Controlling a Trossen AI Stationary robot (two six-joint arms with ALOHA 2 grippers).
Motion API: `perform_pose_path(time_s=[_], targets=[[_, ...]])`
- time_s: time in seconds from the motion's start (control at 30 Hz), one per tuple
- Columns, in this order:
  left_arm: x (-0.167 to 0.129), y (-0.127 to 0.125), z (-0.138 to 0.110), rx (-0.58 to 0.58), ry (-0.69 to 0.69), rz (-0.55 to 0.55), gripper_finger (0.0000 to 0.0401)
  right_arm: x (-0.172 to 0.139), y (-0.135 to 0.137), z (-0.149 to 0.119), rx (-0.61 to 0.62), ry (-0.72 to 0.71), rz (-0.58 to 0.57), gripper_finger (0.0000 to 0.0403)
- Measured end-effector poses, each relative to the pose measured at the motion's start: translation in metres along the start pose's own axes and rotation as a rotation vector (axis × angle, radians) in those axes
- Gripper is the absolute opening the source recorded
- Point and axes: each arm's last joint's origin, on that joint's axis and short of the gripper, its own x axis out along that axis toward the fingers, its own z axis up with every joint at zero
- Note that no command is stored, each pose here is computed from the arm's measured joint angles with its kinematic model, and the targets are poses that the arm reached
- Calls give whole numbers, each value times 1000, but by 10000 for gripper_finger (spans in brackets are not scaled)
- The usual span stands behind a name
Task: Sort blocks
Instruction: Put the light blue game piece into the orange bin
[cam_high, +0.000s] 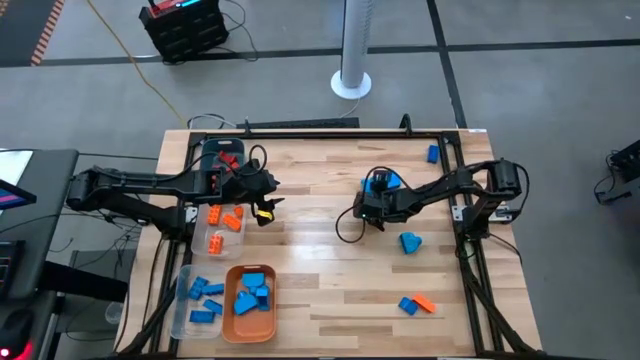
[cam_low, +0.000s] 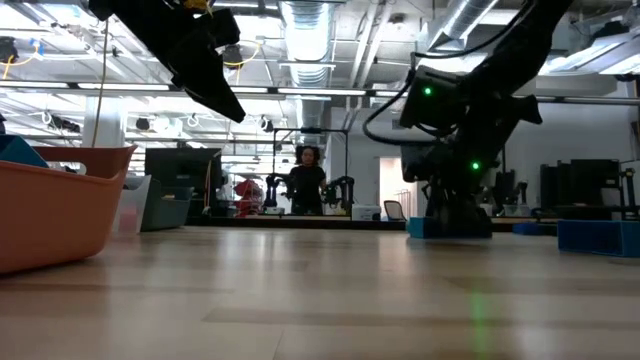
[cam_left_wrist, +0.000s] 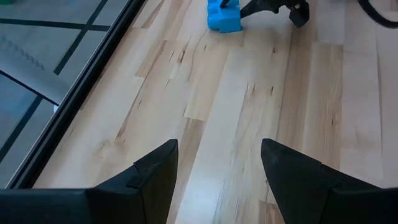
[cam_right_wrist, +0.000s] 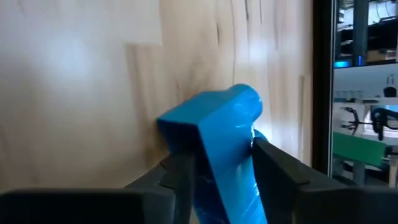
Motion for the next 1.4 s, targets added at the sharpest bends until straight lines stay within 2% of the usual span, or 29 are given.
perform_pose_path(time_s=[0.4, 0.53, 0.67, 0.73, 0.83, 0.97, 1.03, 1.13, 1.27, 1.4], targets=[[0, 0, 0, 1, 0, 0, 226, -1, -2, 3, -36, -17, -32, 11], [0, 0, -1, 3, 7, 0, 226, -8, -2, 10, -70, -35, -12, 6], [0, 0, -2, 18, 23, 0, 226, -32, -12, 22, -69, -86, 27, 2], [1, 0, -3, 38, 16, -1, 226, -51, -22, 30, -9, -158, 40, 1], [5, -1, -7, 82, -5, -1, 226, -80, -41, 35, 128, -317, 126, 1], [11, -5, -10, 154, -91, -38, 226, -113, -67, 36, 241, -568, 376, 0], [12, -7, -9, 181, -132, -85, 226, -126, -75, 38, 267, -680, 453, 0], [10, -9, -1, 185, -223, -163, 226, -139, -83, 41, 266, -822, 489, 0], [7, -12, 6, 168, -314, -280, 226, -150, -85, 52, 258, -986, 458, 0], [5, -18, 8, 182, -339, -314, 226, -153, -85, 65, 263, -1147, 481, 0]])
